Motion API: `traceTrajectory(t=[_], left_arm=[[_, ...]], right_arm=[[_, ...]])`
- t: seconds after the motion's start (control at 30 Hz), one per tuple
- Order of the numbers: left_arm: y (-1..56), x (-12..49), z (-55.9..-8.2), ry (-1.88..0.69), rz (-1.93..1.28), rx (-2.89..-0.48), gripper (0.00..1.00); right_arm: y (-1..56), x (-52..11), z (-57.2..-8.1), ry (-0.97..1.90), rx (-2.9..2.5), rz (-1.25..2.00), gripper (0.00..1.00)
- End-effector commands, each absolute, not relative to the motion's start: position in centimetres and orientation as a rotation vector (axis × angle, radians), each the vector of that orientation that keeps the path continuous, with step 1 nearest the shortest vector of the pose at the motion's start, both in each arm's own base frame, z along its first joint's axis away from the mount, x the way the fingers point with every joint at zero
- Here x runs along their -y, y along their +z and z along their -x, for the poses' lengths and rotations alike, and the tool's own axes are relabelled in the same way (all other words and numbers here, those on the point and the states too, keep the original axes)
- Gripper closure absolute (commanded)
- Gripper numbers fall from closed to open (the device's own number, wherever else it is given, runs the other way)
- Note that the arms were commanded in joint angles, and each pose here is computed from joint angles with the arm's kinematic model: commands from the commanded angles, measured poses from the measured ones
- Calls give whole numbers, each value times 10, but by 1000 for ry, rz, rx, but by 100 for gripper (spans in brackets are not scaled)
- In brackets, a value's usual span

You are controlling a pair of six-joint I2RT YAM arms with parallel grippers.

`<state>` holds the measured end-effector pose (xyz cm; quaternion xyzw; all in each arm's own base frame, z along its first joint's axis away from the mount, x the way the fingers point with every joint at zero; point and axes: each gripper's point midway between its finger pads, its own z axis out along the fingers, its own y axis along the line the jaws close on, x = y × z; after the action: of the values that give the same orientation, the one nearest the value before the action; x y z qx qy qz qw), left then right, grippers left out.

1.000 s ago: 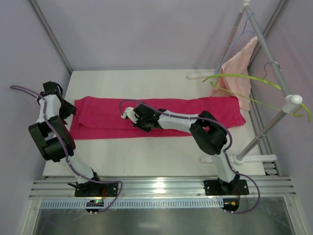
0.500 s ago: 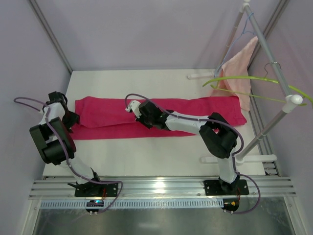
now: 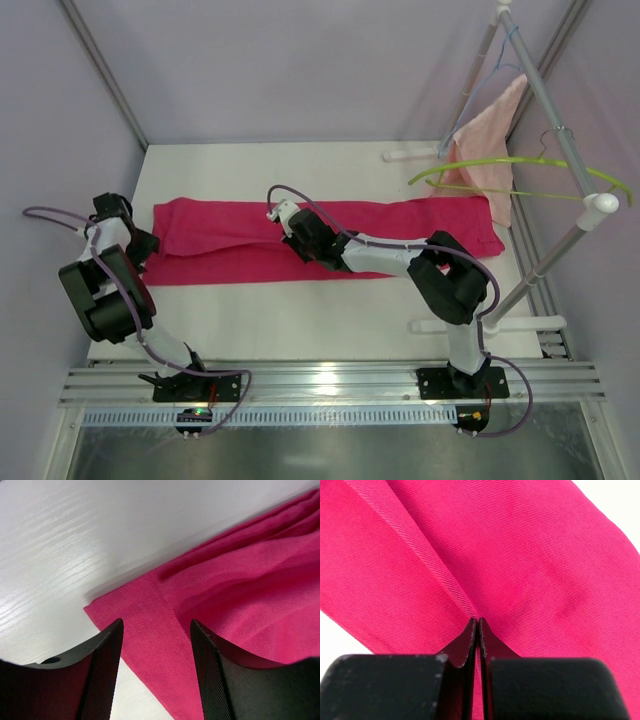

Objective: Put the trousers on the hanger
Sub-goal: Fold the trousers

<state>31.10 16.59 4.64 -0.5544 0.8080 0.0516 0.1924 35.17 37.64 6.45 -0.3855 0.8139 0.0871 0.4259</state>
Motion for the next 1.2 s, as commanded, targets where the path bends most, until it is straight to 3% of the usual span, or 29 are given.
traceTrajectory(t=[0.0,0.2,0.5,0.77,0.87,0.9,1.03,1.17], left_arm=[[70,-176,-326,112,1468,-2182,43],[63,-173,-330,79,1491,-2187,45],[47,-177,-336,94,1545,-2209,57],[30,-178,-339,90,1585,-2216,59],[26,-178,-341,83,1586,-2221,68],[24,-178,-340,85,1594,-2230,79],[30,-180,-338,108,1585,-2226,99],[48,-185,-341,129,1551,-2219,99]], right_arm=[[95,-371,-366,207,-1986,810,96],[92,-367,-369,206,-1996,781,96],[90,-370,-366,230,-1991,796,96],[87,-371,-366,235,-1994,808,96],[85,-370,-366,232,-1998,808,96],[85,-371,-365,235,-1996,812,96],[86,-372,-367,227,-1992,814,96],[91,-374,-369,227,-1989,811,96]])
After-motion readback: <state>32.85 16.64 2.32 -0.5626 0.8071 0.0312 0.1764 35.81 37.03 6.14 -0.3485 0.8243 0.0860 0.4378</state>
